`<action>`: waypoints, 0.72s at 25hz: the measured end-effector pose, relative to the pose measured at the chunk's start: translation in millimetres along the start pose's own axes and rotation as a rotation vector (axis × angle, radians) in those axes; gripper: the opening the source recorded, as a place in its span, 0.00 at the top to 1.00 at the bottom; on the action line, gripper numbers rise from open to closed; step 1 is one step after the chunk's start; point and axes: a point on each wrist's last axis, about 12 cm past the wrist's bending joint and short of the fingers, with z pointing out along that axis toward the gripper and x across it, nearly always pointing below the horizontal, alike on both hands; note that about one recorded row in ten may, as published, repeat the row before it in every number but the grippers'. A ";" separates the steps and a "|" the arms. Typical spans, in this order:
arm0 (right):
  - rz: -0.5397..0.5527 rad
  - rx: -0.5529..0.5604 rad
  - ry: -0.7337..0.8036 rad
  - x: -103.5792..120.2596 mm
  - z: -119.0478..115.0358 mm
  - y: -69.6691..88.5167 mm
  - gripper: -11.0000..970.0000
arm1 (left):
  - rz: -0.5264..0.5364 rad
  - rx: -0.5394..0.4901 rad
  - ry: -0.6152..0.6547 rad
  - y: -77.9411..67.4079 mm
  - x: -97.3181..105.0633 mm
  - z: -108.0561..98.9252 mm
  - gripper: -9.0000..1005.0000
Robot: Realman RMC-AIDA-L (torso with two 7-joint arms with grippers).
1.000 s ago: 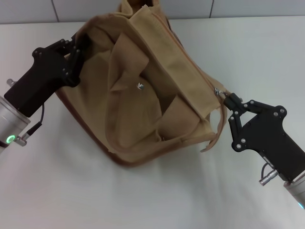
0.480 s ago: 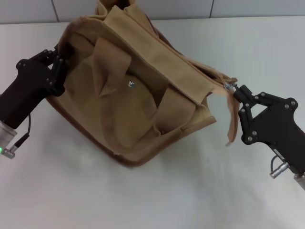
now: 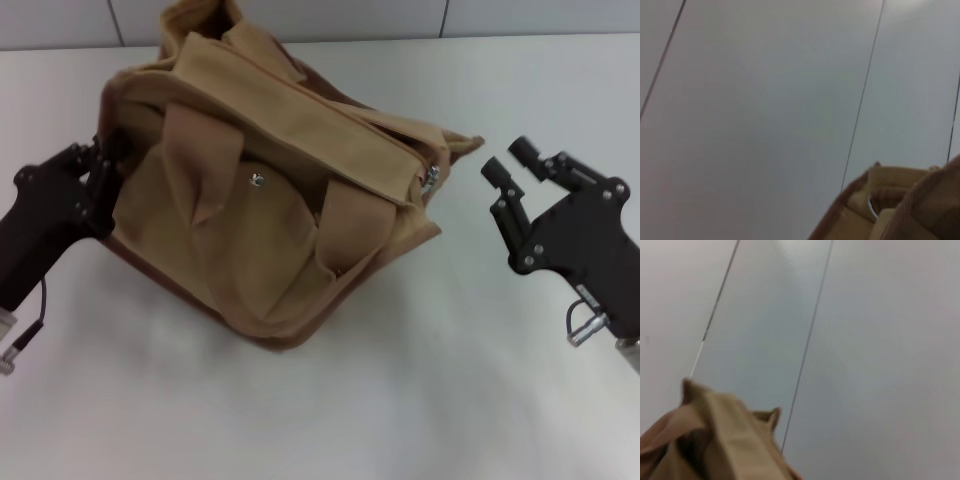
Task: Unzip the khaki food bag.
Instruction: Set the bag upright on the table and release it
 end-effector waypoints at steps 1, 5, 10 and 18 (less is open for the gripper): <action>0.020 0.010 -0.009 -0.8 1.3 -2.0 0.82 | -0.005 -0.005 0.004 -0.5 1.1 -3.0 0.88; 0.136 0.040 -0.048 -4.5 6.1 -17.1 0.75 | -0.027 -0.035 0.024 -2.2 5.7 -18.1 0.88; 0.360 -0.002 -0.039 -6.1 16.1 -50.1 0.64 | -0.063 -0.072 0.068 -0.7 9.0 -40.1 0.88; 0.465 -0.087 -0.014 -9.6 42.9 -68.5 0.51 | -0.127 0.141 0.280 -14.0 21.5 -40.6 0.88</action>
